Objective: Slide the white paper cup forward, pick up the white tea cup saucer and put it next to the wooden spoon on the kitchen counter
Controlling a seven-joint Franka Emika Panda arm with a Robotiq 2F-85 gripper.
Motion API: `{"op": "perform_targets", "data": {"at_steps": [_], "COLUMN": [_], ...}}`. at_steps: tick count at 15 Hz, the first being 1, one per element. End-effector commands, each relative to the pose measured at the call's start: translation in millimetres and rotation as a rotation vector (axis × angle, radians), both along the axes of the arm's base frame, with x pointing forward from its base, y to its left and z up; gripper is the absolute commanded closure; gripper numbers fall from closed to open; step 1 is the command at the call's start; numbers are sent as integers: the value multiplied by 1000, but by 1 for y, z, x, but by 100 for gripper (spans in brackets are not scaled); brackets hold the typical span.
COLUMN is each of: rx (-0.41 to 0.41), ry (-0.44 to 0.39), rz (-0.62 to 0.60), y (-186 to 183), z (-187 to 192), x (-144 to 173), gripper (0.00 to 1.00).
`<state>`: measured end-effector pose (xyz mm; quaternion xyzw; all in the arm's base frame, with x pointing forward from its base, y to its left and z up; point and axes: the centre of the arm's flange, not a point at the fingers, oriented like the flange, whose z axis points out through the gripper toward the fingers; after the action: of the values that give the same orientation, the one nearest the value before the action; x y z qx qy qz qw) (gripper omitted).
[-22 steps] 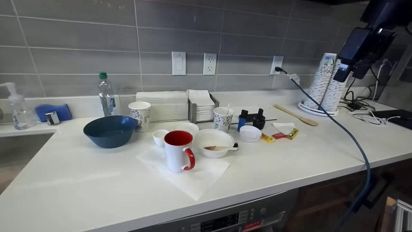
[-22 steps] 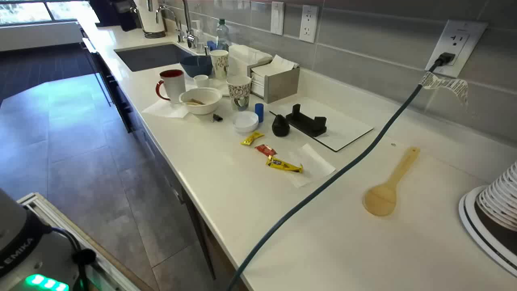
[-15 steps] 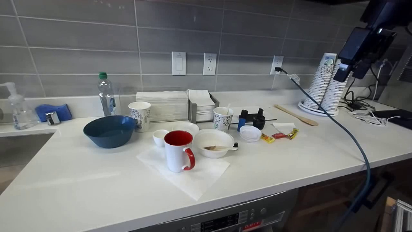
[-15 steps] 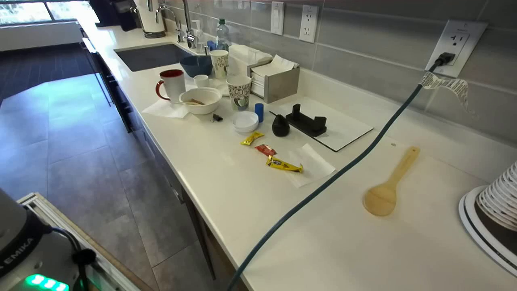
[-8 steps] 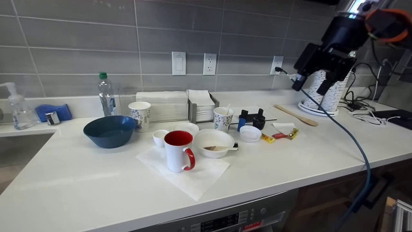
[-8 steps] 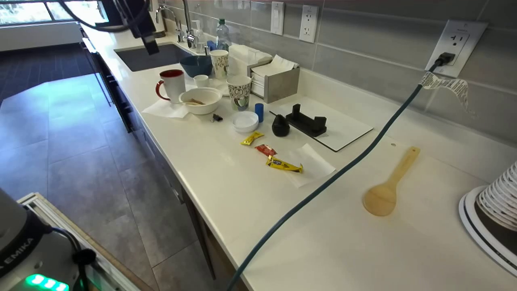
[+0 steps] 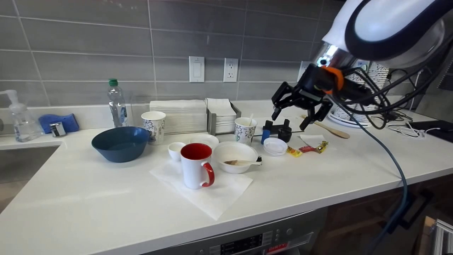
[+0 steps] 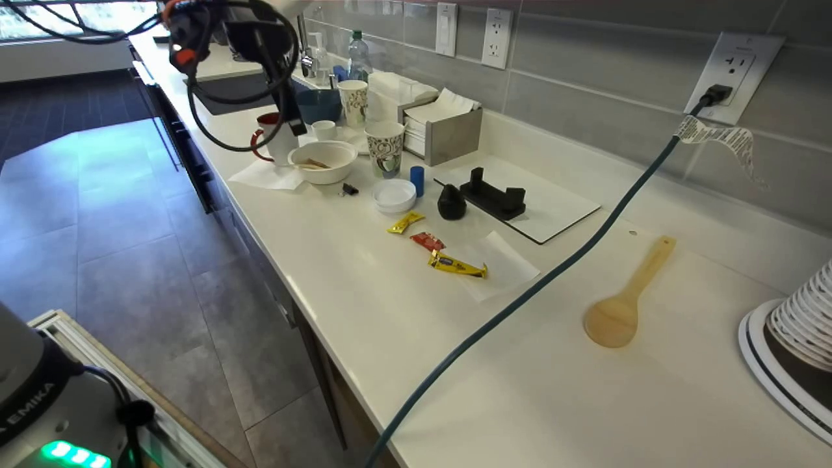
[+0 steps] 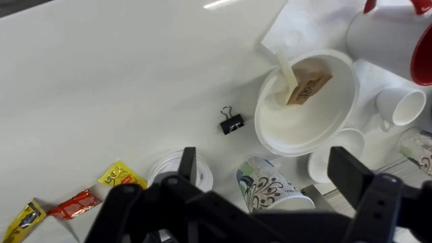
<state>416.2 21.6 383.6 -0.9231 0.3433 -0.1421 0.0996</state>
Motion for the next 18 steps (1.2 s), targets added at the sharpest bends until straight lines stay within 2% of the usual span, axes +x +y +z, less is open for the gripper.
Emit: {"op": "perform_targets", "data": {"at_steps": [1, 7, 8, 9, 13, 18], "rx": [10, 48, 56, 62, 48, -10], "ry": [11, -12, -7, -7, -26, -72], "rz": [-99, -201, -218, -228, -222, -190], "y": [21, 31, 30, 29, 30, 25], "z": [-37, -57, -56, -57, -67, -79], "x": [46, 92, 99, 105, 121, 132], "gripper": [0, 0, 7, 26, 56, 90]}}
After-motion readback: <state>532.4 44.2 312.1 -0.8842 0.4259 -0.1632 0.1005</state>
